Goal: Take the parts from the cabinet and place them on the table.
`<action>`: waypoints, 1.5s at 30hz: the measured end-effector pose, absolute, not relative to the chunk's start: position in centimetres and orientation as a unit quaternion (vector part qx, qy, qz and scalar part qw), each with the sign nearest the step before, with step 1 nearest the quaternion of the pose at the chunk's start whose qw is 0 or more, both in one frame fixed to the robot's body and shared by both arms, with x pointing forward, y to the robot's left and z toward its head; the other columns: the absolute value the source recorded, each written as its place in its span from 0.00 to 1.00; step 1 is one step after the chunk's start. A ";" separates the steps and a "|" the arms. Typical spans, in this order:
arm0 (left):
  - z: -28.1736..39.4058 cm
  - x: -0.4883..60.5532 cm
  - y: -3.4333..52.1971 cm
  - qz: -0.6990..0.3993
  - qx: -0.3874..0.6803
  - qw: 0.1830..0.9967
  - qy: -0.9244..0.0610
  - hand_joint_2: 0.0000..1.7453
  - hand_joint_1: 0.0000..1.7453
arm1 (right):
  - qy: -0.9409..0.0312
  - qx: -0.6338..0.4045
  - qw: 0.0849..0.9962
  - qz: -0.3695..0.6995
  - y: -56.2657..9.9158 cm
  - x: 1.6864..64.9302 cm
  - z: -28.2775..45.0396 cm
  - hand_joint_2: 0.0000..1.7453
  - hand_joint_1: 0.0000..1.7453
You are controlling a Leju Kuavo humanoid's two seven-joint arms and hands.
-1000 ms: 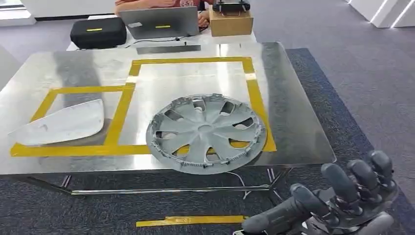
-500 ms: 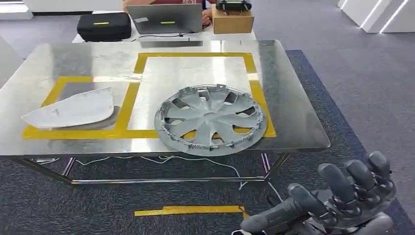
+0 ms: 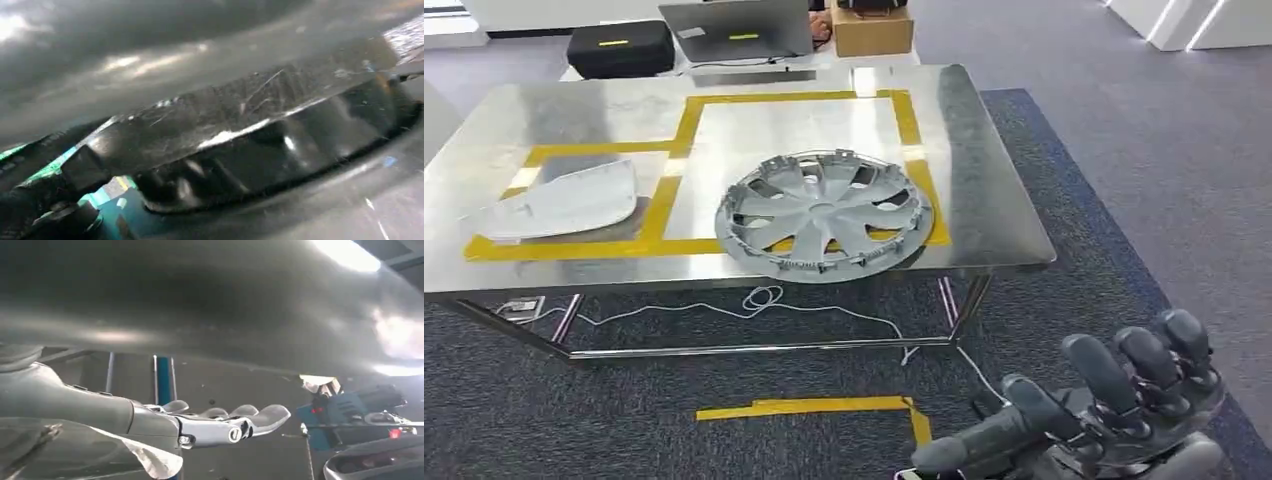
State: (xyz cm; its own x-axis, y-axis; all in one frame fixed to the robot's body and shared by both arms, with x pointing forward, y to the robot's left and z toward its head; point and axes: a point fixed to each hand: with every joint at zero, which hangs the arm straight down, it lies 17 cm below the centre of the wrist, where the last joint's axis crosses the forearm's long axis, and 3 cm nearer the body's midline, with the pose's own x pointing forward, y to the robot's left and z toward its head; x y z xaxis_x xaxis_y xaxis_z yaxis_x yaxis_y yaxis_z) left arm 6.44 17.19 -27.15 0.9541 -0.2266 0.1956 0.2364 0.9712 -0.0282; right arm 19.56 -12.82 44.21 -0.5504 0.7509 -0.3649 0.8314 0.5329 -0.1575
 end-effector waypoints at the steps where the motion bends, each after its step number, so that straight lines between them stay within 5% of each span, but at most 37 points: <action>1: -27.2 6.4 17.2 -0.117 -0.026 0.988 -0.096 0.00 0.00 | 0.866 0.457 0.126 -0.158 -12.8 19.6 44.2 0.00 0.00; 13: -27.1 6.5 16.7 -0.119 -0.027 0.988 -0.095 0.00 0.00 | 0.854 0.482 0.100 -0.165 -13.9 20.9 43.5 0.00 0.00; 23: -26.9 6.5 16.0 -0.125 -0.026 0.987 -0.093 0.00 0.00 | 0.800 0.561 -0.027 -0.210 -18.6 26.9 38.6 0.00 0.00; 33: -27.0 6.5 16.3 -0.118 -0.018 0.989 -0.088 0.00 0.00 | 0.723 0.580 -0.276 -0.255 -25.4 34.0 24.7 0.00 0.00; 45: -26.9 6.5 15.8 -0.117 -0.013 0.989 -0.084 0.00 0.00 | 0.562 0.540 -0.543 -0.312 -33.9 33.3 1.6 0.00 0.00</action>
